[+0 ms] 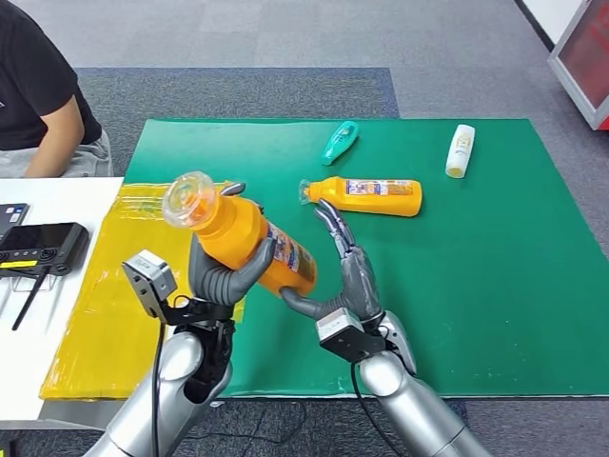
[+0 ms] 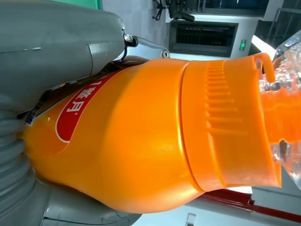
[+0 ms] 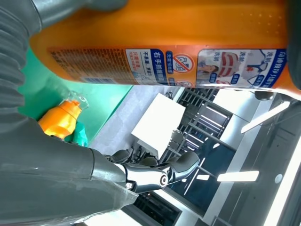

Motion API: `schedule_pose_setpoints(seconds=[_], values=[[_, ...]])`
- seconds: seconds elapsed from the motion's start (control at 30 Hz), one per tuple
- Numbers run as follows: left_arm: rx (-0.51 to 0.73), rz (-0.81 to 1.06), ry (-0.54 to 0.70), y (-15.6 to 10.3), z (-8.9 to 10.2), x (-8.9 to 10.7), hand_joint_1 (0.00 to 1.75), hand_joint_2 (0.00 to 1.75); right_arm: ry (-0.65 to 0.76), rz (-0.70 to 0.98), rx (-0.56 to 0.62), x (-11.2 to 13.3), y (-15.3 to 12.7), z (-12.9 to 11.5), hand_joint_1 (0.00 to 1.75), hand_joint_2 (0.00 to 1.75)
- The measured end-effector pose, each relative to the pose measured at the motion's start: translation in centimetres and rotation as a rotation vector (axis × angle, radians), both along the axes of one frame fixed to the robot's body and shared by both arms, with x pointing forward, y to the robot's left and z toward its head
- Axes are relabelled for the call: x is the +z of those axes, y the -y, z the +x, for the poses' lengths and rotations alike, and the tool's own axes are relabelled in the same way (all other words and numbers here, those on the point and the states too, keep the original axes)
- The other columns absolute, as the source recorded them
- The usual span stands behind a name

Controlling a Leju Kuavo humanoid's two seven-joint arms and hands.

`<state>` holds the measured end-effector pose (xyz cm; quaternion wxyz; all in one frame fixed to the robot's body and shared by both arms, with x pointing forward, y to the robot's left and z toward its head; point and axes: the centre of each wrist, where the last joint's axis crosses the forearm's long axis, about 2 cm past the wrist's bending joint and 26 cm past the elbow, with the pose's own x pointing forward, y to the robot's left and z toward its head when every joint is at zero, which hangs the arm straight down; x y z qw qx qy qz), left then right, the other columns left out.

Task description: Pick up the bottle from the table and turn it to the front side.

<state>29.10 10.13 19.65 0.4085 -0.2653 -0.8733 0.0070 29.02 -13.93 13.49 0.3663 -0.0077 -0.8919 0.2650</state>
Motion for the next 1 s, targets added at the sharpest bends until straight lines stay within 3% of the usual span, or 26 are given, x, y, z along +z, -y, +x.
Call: schedule_pose_setpoints(seconds=[0.37, 1.0], values=[[0.063, 0.053, 0.015, -0.5, -0.2, -0.6, 1.75, 1.75, -0.009, 0.002, 0.000, 0.0, 0.0, 0.0, 0.00, 1.75], [0.319, 0.298, 0.036, -2.7, -0.7, -2.4, 1.75, 1.75, -0.046, 0.012, -0.045, -1.2, 0.7, -0.9, 0.00, 1.75]])
